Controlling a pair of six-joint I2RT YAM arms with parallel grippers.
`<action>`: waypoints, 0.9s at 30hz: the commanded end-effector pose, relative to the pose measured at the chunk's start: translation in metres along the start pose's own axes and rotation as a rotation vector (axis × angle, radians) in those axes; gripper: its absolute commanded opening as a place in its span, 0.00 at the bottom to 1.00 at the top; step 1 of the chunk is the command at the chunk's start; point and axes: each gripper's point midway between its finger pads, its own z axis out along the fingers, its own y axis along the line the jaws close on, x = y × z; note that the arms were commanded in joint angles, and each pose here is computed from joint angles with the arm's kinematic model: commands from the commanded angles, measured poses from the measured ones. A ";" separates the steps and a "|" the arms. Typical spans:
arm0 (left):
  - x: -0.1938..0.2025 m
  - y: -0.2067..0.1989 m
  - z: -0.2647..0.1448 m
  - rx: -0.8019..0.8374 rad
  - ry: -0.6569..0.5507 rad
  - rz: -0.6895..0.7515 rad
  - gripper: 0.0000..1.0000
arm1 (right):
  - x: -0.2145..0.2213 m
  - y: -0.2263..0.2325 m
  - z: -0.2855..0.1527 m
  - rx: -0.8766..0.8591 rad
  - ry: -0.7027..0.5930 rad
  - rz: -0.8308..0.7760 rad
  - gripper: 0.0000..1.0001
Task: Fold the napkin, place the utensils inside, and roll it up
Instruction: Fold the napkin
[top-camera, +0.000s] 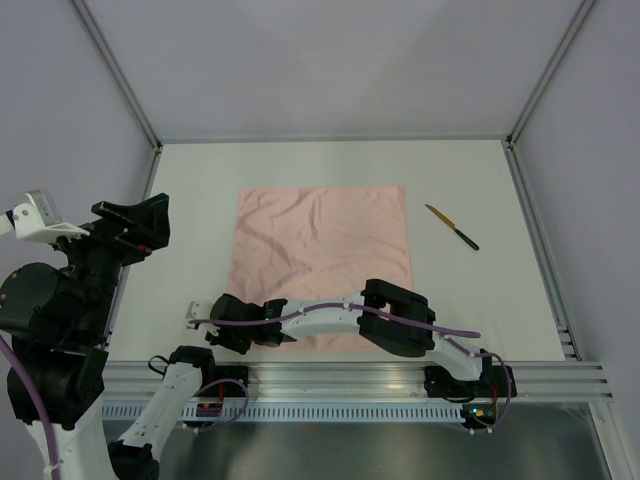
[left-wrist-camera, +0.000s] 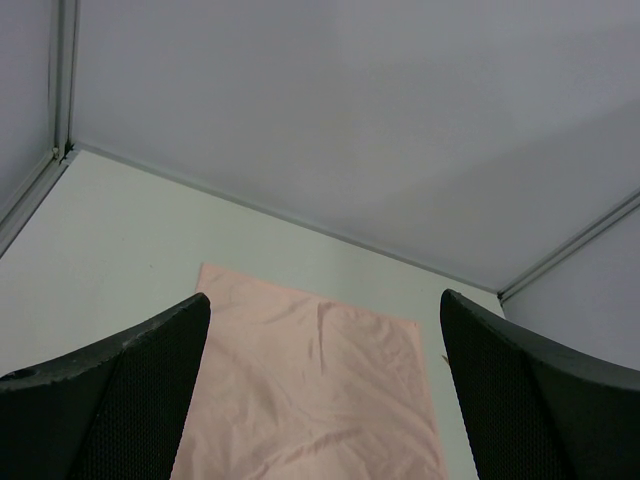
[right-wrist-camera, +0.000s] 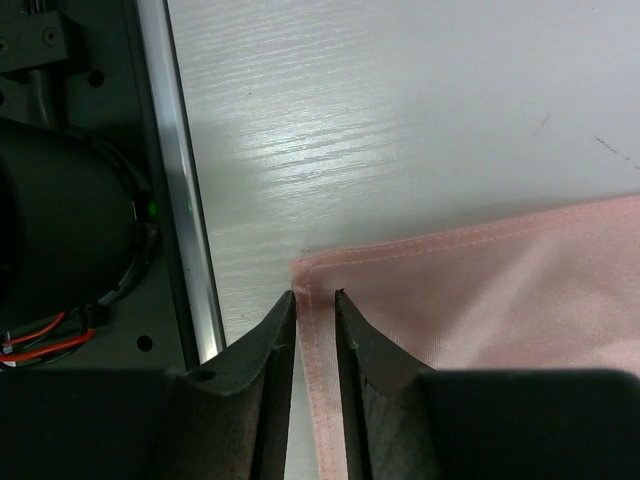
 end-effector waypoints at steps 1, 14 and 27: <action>0.003 0.001 -0.003 -0.009 0.009 -0.033 1.00 | 0.006 -0.005 0.007 0.041 0.002 -0.016 0.26; 0.007 0.003 0.001 -0.017 0.021 -0.033 1.00 | -0.006 -0.006 0.003 0.044 -0.014 -0.047 0.05; 0.006 0.005 0.002 -0.027 0.013 -0.032 1.00 | -0.055 -0.021 -0.029 0.097 -0.104 -0.057 0.01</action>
